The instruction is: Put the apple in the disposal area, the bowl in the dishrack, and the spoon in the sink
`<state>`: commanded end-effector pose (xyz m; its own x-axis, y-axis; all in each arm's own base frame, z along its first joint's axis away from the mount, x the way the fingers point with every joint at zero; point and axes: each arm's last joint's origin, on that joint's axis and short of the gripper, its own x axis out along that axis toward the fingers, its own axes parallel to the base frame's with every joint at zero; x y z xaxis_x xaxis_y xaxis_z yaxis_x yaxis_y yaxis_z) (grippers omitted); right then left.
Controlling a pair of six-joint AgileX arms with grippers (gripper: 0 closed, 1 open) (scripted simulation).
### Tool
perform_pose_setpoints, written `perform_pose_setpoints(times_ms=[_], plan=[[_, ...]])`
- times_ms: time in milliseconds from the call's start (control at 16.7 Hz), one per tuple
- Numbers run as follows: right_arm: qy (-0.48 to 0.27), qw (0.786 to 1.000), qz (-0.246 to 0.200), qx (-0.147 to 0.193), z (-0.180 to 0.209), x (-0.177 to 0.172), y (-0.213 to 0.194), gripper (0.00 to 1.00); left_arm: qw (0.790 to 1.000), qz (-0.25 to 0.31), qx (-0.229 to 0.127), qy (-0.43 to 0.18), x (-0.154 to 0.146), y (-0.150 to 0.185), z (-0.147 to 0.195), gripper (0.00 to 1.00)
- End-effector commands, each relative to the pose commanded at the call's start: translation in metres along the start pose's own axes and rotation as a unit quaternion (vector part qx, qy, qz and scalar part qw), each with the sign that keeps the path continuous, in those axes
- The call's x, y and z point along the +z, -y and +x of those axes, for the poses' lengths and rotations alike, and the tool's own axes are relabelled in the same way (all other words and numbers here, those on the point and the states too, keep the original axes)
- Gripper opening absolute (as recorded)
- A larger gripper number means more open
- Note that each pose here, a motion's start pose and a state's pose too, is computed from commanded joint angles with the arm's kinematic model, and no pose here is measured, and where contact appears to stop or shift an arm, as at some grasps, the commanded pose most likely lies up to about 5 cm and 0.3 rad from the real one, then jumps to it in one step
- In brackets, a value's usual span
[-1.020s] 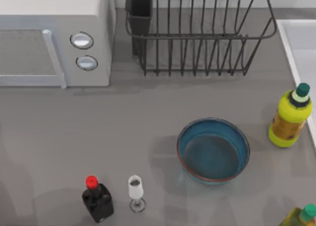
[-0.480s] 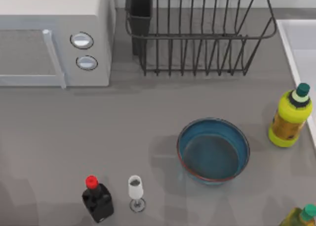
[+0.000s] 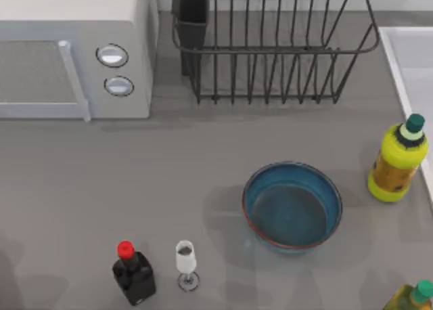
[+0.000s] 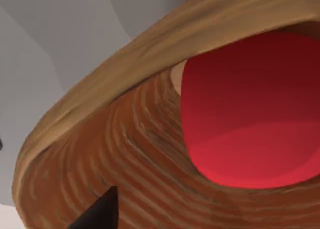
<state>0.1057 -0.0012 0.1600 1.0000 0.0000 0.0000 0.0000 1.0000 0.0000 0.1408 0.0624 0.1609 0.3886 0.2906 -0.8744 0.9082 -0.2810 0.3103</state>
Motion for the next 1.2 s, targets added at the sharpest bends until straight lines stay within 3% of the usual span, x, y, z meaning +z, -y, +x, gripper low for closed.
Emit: perform_pose_setpoints(times_ms=[120, 240, 420, 600, 780, 960, 1080, 1200], plan=[[0.0, 1.0, 0.0, 0.0, 0.0, 0.0, 0.0, 1.0, 0.988, -0.147, 0.05, -0.017, 0.011, 0.007, 0.001, 1.0], [0.0, 1.0, 0.0, 0.0, 0.0, 0.0, 0.0, 1.0, 0.951, -0.289, 0.108, -0.015, 0.022, 0.013, 0.003, 1.0], [0.0, 1.0, 0.0, 0.0, 0.0, 0.0, 0.0, 1.0, 0.856, -0.476, 0.199, 0.029, 0.036, 0.018, 0.003, 1.0], [0.0, 1.0, 0.0, 0.0, 0.0, 0.0, 0.0, 1.0, 0.734, -0.61, 0.275, 0.115, 0.046, 0.019, 0.0, 1.0], [0.0, 1.0, 0.0, 0.0, 0.0, 0.0, 0.0, 1.0, 0.613, -0.686, 0.325, 0.221, 0.054, 0.017, -0.008, 1.0], [0.0, 1.0, 0.0, 0.0, 0.0, 0.0, 0.0, 1.0, 0.513, -0.714, 0.351, 0.323, 0.06, 0.015, -0.018, 1.0], [0.0, 1.0, 0.0, 0.0, 0.0, 0.0, 0.0, 1.0, 0.467, -0.717, 0.357, 0.375, 0.062, 0.015, -0.025, 1.0], [0.0, 1.0, 0.0, 0.0, 0.0, 0.0, 0.0, 1.0, 0.437, -0.716, 0.36, 0.409, 0.064, 0.014, -0.03, 1.0]])
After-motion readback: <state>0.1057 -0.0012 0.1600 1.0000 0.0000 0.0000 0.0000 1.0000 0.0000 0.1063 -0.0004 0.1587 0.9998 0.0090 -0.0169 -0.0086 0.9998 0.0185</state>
